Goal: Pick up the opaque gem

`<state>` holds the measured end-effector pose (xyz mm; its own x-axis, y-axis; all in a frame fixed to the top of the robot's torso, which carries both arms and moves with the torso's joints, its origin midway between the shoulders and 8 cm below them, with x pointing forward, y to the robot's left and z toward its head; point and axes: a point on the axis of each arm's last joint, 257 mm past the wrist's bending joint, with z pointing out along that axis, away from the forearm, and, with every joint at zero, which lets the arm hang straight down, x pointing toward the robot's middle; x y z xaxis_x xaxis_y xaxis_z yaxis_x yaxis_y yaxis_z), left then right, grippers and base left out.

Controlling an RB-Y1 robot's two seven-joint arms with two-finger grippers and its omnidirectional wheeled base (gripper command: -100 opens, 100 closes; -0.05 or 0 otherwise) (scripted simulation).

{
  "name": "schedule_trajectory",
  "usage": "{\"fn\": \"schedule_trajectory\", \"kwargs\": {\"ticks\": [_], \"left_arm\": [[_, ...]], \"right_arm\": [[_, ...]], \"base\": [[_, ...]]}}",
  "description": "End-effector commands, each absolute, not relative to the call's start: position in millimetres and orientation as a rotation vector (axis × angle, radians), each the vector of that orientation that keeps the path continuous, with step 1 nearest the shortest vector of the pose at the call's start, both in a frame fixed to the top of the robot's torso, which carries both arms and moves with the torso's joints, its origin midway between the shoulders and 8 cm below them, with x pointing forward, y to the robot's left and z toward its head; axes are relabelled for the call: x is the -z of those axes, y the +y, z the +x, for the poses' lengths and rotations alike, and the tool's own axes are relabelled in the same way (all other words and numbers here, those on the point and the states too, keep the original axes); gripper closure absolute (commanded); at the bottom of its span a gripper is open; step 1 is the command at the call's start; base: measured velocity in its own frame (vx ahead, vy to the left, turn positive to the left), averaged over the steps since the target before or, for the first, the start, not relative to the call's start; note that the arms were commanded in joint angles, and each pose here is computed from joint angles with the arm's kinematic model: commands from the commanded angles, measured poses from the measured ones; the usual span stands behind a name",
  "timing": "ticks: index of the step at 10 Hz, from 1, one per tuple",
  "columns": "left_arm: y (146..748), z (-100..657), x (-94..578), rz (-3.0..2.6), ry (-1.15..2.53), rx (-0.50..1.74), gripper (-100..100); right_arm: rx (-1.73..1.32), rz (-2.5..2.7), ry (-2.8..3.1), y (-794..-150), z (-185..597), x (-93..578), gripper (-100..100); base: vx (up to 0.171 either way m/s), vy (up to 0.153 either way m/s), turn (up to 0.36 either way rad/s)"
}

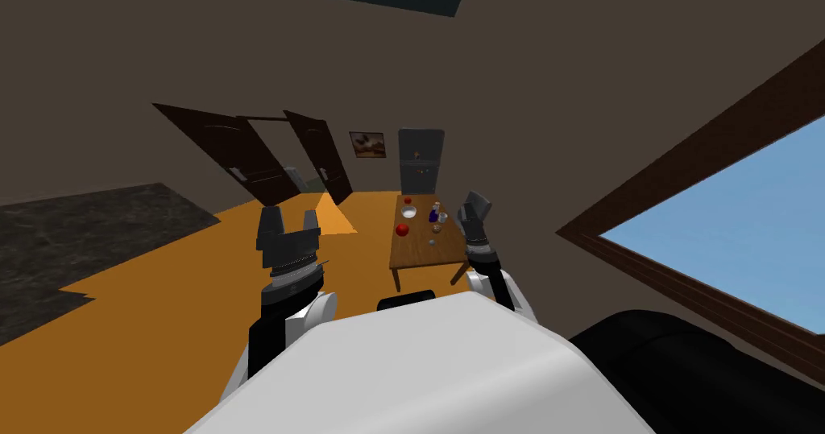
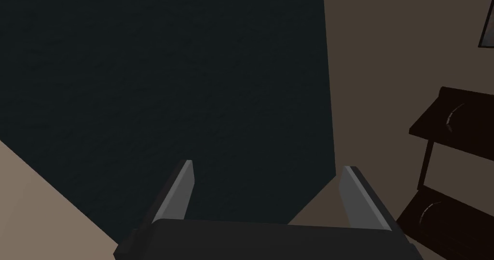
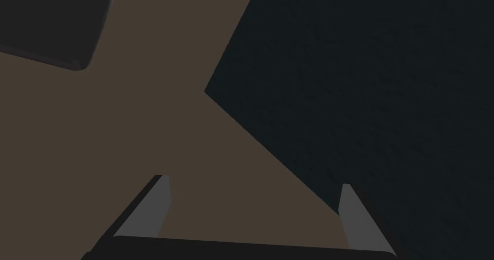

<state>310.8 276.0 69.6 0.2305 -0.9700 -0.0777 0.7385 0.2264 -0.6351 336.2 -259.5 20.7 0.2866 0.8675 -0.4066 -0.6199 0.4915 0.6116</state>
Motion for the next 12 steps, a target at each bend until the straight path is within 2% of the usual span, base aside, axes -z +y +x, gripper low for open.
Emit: {"fn": "schedule_trajectory", "kwargs": {"ticks": [1,5,12], "left_arm": [[276,311,-70,-0.531,0.522,1.253,0],[276,311,-70,-0.531,0.522,1.253,0],[276,311,-70,-0.531,0.522,1.253,0]], "right_arm": [[-0.942,0.337,0.843,-261,337,-6,-100],[-0.691,0.245,1.015,-273,341,41,-100],[-0.348,0.085,1.220,-298,339,105,-100]], "base": [[-0.032,-0.093,0.286],[-0.035,-0.105,0.379],[-0.036,-0.056,0.243]]}}
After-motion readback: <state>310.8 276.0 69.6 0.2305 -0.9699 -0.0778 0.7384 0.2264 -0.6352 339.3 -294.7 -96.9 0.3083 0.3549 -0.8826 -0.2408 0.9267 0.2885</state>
